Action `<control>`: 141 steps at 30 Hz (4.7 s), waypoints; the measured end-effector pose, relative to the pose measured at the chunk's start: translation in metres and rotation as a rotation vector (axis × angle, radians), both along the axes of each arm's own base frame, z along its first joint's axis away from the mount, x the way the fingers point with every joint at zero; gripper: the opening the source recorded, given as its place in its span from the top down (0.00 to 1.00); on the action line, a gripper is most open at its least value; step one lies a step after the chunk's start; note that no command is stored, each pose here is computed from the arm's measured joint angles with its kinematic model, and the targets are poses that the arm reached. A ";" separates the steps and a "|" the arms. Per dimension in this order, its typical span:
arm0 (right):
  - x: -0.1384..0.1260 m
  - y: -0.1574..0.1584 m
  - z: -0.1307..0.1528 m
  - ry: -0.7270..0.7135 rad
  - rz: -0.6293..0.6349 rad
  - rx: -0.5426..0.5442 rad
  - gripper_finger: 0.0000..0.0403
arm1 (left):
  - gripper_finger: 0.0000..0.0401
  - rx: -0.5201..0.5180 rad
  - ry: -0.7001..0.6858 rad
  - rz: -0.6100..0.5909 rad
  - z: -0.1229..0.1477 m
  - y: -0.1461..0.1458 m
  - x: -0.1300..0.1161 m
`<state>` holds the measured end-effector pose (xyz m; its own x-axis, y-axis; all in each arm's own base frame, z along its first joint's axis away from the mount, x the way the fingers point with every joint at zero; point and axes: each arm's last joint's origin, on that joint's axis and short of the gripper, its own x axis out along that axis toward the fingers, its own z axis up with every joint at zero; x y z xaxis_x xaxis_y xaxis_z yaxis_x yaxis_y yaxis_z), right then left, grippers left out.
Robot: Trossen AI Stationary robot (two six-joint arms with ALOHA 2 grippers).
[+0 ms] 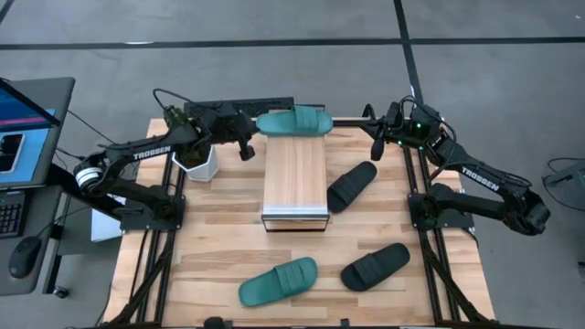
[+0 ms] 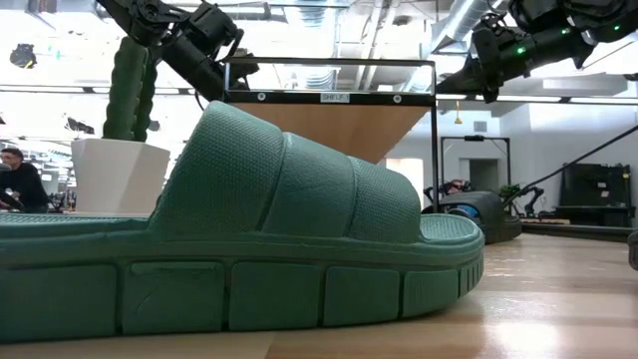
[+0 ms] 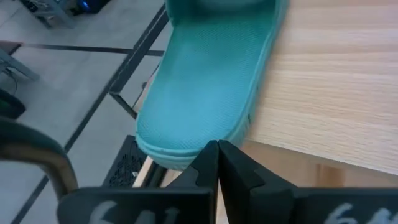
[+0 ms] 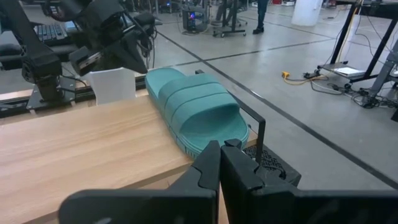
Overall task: Pick and place slides into the shelf
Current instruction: Put the top green slide on the shelf, then put the green slide on the shelf
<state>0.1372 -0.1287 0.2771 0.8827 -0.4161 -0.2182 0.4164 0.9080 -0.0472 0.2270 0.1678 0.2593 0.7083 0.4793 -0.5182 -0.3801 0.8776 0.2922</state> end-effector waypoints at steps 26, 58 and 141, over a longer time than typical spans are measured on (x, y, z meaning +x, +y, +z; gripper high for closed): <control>0.000 0.000 0.000 0.000 0.000 0.000 1.00 | 1.00 -0.027 -0.020 -0.100 0.000 -0.001 0.000; 0.008 0.007 -0.006 0.016 0.028 0.084 1.00 | 1.00 -0.007 0.122 0.166 0.011 0.004 0.001; -0.008 0.053 0.050 -0.039 0.231 0.213 1.00 | 1.00 -0.434 -0.275 -0.356 0.095 -0.197 -0.079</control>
<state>0.1289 -0.0758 0.3276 0.9582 -0.1518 -0.2426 0.1952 0.9665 0.1664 0.1481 -0.0287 0.3546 0.9211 -0.0241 -0.3886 -0.0530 0.9810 -0.1864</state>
